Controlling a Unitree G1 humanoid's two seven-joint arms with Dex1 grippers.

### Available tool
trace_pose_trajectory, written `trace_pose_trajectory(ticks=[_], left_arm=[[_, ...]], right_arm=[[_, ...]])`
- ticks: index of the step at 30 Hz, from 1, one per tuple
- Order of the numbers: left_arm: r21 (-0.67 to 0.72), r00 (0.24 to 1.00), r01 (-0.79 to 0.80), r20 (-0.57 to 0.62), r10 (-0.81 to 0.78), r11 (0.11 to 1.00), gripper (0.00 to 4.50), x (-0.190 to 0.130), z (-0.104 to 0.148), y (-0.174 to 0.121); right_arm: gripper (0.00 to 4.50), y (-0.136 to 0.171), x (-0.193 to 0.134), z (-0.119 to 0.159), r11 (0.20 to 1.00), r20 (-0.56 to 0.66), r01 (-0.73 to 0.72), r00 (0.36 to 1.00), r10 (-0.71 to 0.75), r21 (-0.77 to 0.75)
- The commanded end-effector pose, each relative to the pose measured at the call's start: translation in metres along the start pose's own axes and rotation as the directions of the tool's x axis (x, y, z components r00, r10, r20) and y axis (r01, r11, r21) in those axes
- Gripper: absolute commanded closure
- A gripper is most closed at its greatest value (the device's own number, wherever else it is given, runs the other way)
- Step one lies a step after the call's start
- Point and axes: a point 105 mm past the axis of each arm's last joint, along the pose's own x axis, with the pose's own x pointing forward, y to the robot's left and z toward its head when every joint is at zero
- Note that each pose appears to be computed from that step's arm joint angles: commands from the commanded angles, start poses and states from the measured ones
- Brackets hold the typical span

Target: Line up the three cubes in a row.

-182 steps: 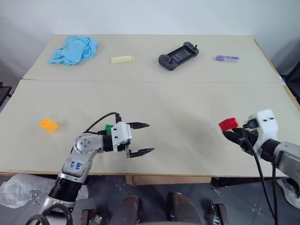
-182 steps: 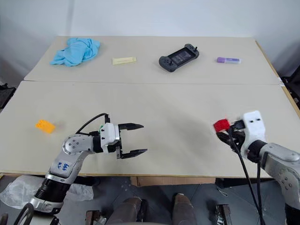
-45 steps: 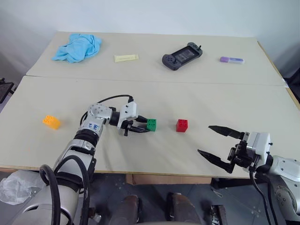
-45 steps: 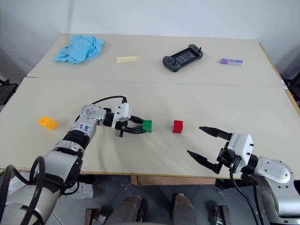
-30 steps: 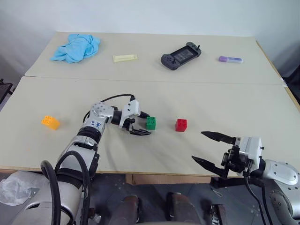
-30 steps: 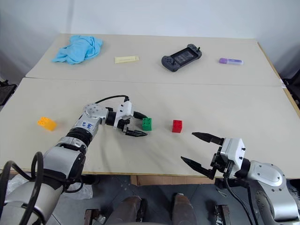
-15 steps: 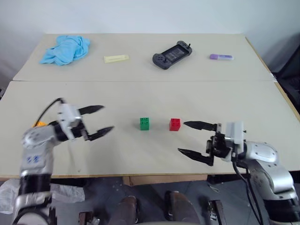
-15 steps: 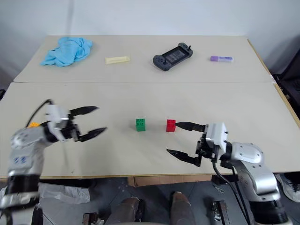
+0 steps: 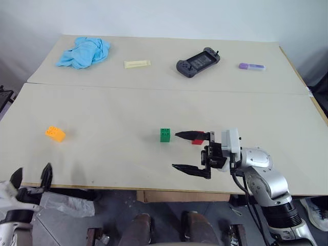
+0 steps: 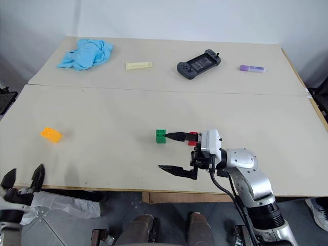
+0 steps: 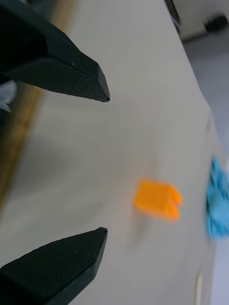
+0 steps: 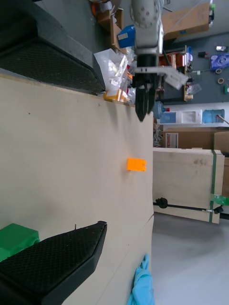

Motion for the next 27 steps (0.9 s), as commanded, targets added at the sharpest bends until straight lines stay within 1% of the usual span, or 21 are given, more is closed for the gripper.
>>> trace_pose_trajectory(ticks=[1,3,5,8,10,12,14,16,18,20,24,27], left_arm=[[0.006,0.999,-0.026,0.035,0.025,1.000,0.02,0.004,0.011,0.004],[0.002,0.999,-0.001,0.043,0.001,1.000,0.02,0.017,0.015,-0.002],[0.007,0.997,0.056,0.046,-0.056,0.998,0.02,0.042,0.021,-0.013],[0.034,0.991,0.126,0.030,-0.127,0.991,0.02,0.068,0.028,-0.025],[0.053,0.980,0.193,0.039,-0.195,0.980,0.02,0.084,0.039,-0.035],[0.092,0.966,0.257,0.002,-0.258,0.962,0.02,0.101,0.044,-0.040],[0.141,0.946,0.322,-0.076,-0.314,0.936,0.02,0.116,0.043,-0.040],[0.146,0.930,0.361,-0.133,-0.344,0.921,0.02,0.123,0.040,-0.039],[0.163,0.917,0.389,-0.165,-0.364,0.907,0.02,0.129,0.038,-0.039],[0.163,0.905,0.413,-0.180,-0.384,0.896,0.02,0.133,0.039,-0.040],[0.134,0.849,0.513,-0.220,-0.480,0.848,0.02,0.134,0.039,-0.051],[0.133,0.819,0.558,-0.244,-0.519,0.819,0.63,0.131,0.038,-0.055]], right_arm=[[0.00,0.000,0.002,0.006,0.999,0.011,-0.006,1.000,0.007,-0.034],[0.00,0.000,0.002,0.005,0.999,0.007,-0.008,1.000,0.008,-0.037],[0.00,-0.002,0.002,0.007,0.998,0.018,0.011,1.000,-0.010,-0.064],[0.00,-0.003,0.003,0.009,0.996,0.029,0.027,0.999,-0.025,-0.079],[0.00,-0.003,0.003,0.008,0.995,0.028,0.031,0.999,-0.028,-0.098],[0.00,-0.005,0.004,0.008,0.993,0.032,0.049,0.998,-0.046,-0.109],[0.00,-0.006,0.004,0.009,0.991,0.035,0.067,0.997,-0.063,-0.119],[0.00,-0.007,0.004,0.010,0.989,0.038,0.085,0.996,-0.080,-0.125],[0.00,-0.007,0.003,0.011,0.987,0.036,0.098,0.995,-0.094,-0.128],[0.00,-0.006,0.001,0.012,0.985,0.033,0.108,0.994,-0.105,-0.132],[0.00,-0.005,-0.001,0.014,0.981,0.028,0.134,0.991,-0.132,-0.139],[0.00,-0.004,-0.002,0.015,0.978,0.027,0.153,0.988,-0.150,-0.144]])
